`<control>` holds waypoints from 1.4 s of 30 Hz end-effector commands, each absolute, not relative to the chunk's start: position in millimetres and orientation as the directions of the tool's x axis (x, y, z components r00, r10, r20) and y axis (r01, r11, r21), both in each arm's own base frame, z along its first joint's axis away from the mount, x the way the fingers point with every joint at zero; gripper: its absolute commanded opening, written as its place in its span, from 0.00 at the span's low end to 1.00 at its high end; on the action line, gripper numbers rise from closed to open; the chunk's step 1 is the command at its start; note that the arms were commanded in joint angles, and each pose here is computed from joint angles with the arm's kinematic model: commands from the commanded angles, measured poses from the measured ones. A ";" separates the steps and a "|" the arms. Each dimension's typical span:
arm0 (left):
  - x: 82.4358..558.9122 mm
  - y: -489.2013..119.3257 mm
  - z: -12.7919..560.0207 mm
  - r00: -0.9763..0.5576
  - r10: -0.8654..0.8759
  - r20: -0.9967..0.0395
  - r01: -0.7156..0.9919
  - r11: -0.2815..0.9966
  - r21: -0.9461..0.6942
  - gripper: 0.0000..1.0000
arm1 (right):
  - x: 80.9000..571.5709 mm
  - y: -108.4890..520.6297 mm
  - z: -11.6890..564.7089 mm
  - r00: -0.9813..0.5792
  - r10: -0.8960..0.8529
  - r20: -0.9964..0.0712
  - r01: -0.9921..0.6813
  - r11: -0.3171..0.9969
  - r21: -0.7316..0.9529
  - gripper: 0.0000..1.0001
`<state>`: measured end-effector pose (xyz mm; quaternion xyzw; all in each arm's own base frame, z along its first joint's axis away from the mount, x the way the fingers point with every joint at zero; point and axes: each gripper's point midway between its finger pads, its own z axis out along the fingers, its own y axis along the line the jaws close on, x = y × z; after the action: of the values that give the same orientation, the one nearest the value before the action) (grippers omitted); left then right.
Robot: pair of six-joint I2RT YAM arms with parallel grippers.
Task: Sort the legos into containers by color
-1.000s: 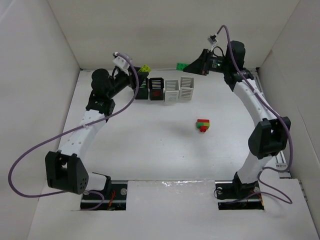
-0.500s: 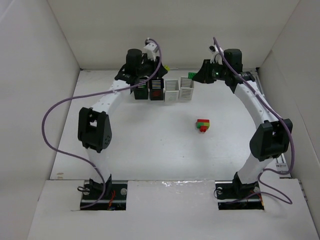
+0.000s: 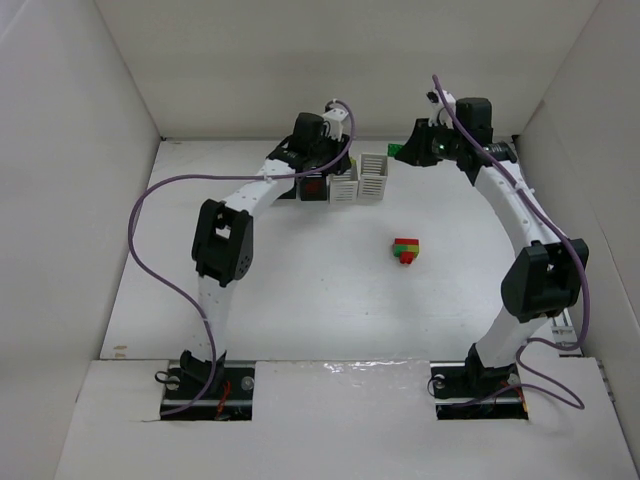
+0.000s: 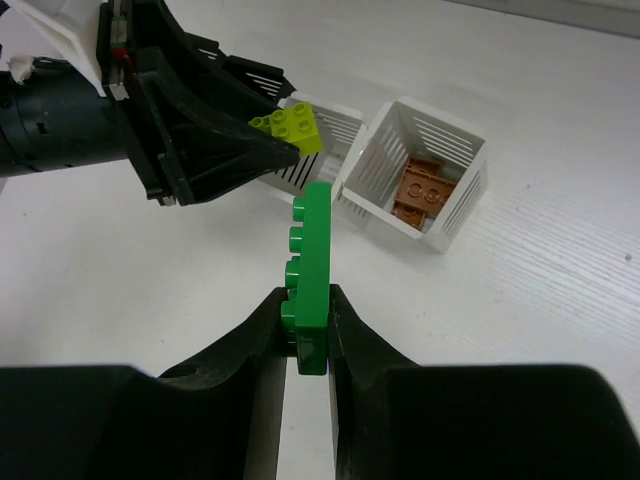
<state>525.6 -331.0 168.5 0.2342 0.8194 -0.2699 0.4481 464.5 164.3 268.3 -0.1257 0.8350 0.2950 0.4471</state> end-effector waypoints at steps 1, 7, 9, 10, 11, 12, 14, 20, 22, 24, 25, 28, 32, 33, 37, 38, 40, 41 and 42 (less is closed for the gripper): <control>543.7 -322.0 205.0 -0.411 0.114 -0.904 0.599 0.782 -0.174 0.00 | 463.9 157.6 305.8 -0.481 0.052 -0.875 -0.503 0.801 0.324 0.00; 544.7 -322.0 199.3 -0.413 0.125 -0.902 0.602 0.781 -0.167 0.21 | 469.9 159.8 301.9 -0.489 0.050 -0.871 -0.507 0.796 0.330 0.00; 544.9 -321.7 199.2 -0.407 0.132 -0.904 0.605 0.780 -0.159 0.32 | 472.6 160.2 300.8 -0.490 0.050 -0.870 -0.506 0.796 0.331 0.00; 543.7 -323.1 199.4 -0.408 0.133 -0.903 0.613 0.773 -0.163 0.33 | 471.7 161.5 301.2 -0.491 0.049 -0.870 -0.513 0.791 0.334 0.00; 544.1 -325.1 202.1 -0.398 0.128 -0.908 0.621 0.767 -0.164 0.35 | 471.7 161.5 301.2 -0.491 0.049 -0.870 -0.513 0.791 0.334 0.00; 546.0 -326.0 205.3 -0.386 0.122 -0.914 0.623 0.766 -0.161 0.42 | 474.6 161.9 299.4 -0.494 0.049 -0.868 -0.512 0.791 0.336 0.00; 540.8 -330.0 209.5 -0.380 0.120 -0.917 0.648 0.742 -0.171 0.54 | 473.7 163.1 299.7 -0.495 0.048 -0.868 -0.518 0.785 0.339 0.00; 531.2 -335.5 246.3 -0.323 0.072 -0.944 0.688 0.703 -0.182 0.58 | 477.5 165.0 299.9 -0.494 0.048 -0.868 -0.525 0.780 0.342 0.00; 531.1 -319.2 248.3 -0.334 0.019 -0.942 0.662 0.716 -0.221 0.57 | 479.6 165.3 306.5 -0.476 0.050 -0.878 -0.532 0.779 0.333 0.00; 536.6 -281.2 309.7 -0.247 -0.177 -0.953 0.612 0.734 -0.295 0.57 | 481.7 176.9 306.5 -0.465 0.033 -0.885 -0.556 0.766 0.321 0.00; 535.1 -263.8 297.9 -0.270 -0.219 -0.938 0.571 0.748 -0.339 0.58 | 484.4 179.0 314.9 -0.448 0.035 -0.893 -0.570 0.758 0.316 0.00; 539.3 -191.0 351.8 -0.168 -0.343 -0.924 0.445 0.810 -0.382 0.59 | 496.3 201.5 304.7 -0.461 0.016 -0.887 -0.601 0.730 0.326 0.00; 527.4 -139.2 356.3 -0.114 -0.264 -0.958 0.334 0.898 -0.288 0.60 | 504.3 243.7 324.2 -0.402 -0.001 -0.916 -0.668 0.684 0.293 0.00; 519.3 -119.4 369.8 -0.082 -0.247 -0.966 0.312 0.914 -0.260 0.60 | 510.8 258.1 312.2 -0.415 -0.014 -0.910 -0.678 0.671 0.299 0.00; 496.8 -66.7 351.0 -0.128 -0.190 -0.973 0.202 0.956 -0.213 0.60 | 517.9 328.6 315.6 -0.355 -0.036 -0.934 -0.744 0.616 0.259 0.00; 492.5 -56.4 348.2 -0.134 -0.192 -0.972 0.180 0.960 -0.215 0.60 | 512.4 352.6 314.6 -0.339 -0.043 -0.940 -0.761 0.600 0.247 0.00; 478.9 -34.4 339.8 -0.148 -0.189 -0.971 0.140 0.968 -0.210 0.60 | 518.6 379.2 303.6 -0.315 -0.043 -0.948 -0.771 0.594 0.229 0.00; 472.6 -27.1 327.4 -0.173 -0.192 -0.966 0.119 0.970 -0.214 0.60 | 516.6 400.8 297.1 -0.304 -0.047 -0.952 -0.786 0.576 0.223 0.00; 468.5 -22.2 336.1 -0.152 -0.194 -0.969 0.112 0.971 -0.212 0.60 | 514.3 407.2 309.4 -0.275 -0.033 -0.961 -0.792 0.574 0.207 0.00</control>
<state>481.0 -43.6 359.1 -0.0137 0.7264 -0.1425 0.6722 514.9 372.8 276.2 -0.2732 0.7563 0.3586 0.4742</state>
